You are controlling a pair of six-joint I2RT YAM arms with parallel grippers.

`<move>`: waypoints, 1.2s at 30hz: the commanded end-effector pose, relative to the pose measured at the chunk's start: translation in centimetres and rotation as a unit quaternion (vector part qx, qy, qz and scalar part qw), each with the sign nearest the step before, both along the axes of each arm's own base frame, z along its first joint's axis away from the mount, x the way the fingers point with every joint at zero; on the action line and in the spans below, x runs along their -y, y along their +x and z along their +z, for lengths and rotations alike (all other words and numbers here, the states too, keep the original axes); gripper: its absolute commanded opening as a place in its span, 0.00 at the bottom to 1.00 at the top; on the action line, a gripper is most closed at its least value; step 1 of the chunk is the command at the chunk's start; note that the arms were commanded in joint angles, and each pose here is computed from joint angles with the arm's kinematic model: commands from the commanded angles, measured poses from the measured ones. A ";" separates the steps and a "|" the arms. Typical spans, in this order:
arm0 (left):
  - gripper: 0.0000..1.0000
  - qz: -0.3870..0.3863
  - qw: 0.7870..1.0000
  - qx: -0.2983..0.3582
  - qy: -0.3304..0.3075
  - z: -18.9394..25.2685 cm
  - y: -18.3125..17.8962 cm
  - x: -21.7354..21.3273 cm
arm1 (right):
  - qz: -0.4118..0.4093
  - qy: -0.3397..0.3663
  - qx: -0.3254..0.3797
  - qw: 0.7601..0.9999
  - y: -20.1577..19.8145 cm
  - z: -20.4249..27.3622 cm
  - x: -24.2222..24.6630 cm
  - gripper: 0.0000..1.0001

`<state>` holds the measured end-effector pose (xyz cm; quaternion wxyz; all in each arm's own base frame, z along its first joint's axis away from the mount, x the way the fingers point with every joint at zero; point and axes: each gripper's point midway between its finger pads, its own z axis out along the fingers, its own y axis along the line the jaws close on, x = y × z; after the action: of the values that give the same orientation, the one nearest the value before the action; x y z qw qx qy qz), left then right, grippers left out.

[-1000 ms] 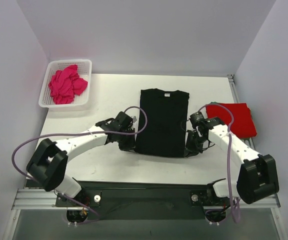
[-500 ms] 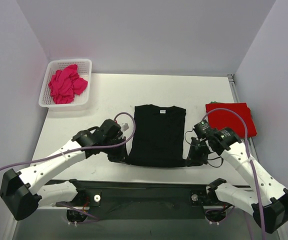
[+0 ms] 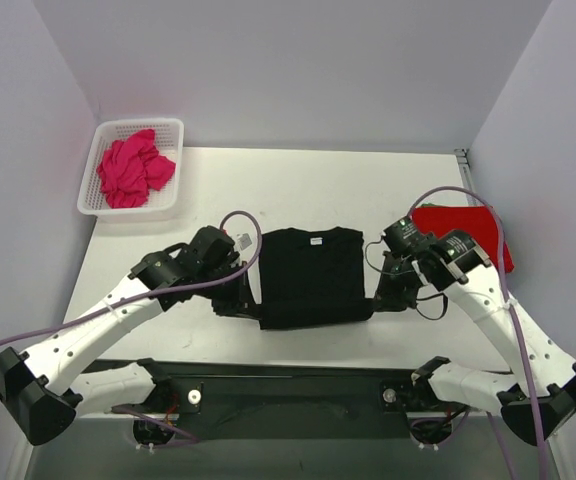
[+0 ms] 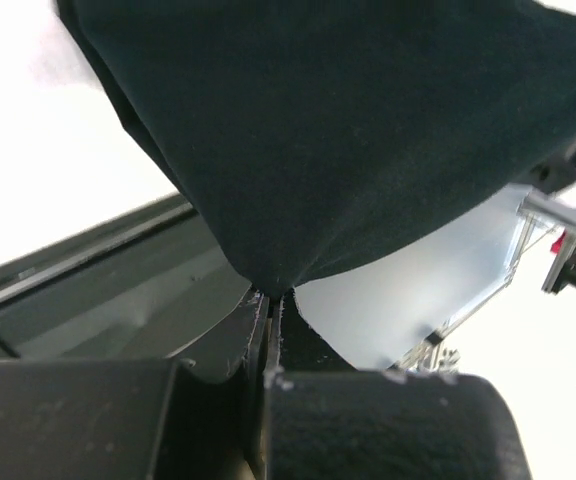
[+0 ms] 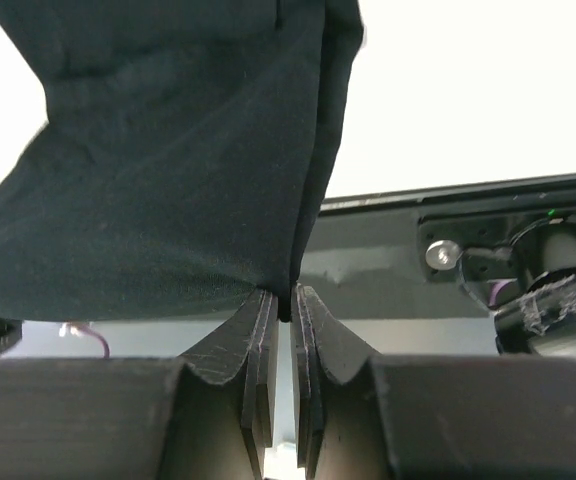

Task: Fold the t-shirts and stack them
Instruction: Fold the long partially folded tshirt into a neat square

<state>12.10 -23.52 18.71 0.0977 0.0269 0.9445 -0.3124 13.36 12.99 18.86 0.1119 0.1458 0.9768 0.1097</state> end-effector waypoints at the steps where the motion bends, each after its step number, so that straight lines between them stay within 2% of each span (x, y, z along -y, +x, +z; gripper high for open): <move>1: 0.00 0.015 0.999 0.032 -0.025 1.6 2.9 0.9 | -0.017 -0.071 0.000 0.997 1.5 0.1 2.5 0.00; 6: 0.00 0.029 0.997 0.046 -0.056 2.4 6.7 1.7 | -0.018 -0.073 0.025 0.997 5.4 1.6 2.6 0.00; 12: 0.00 0.018 0.997 0.055 -0.044 1.4 9.6 2.9 | -0.012 -0.085 0.023 0.996 9.6 2.1 3.6 0.00; 18: 0.00 0.040 0.996 0.060 -0.046 1.1 12.9 2.3 | -0.002 -0.094 0.016 0.995 13.5 1.9 3.6 0.00; 21: 0.00 0.040 0.997 0.047 -0.056 0.0 14.3 2.4 | 0.005 -0.099 0.010 0.995 15.3 1.4 3.5 0.00; 32: 0.00 0.071 0.997 0.027 -0.026 -4.5 20.2 1.5 | 0.014 -0.105 -0.007 0.994 22.6 -1.3 2.4 0.00; 36: 0.00 0.073 0.997 0.001 -0.011 -7.2 22.1 1.5 | 0.011 -0.102 -0.015 0.995 24.6 -2.6 2.3 0.00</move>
<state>31.83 -25.21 11.80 0.1034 -0.0539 0.9415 -0.3163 36.72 12.60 15.90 0.1019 0.1203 0.9869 0.0340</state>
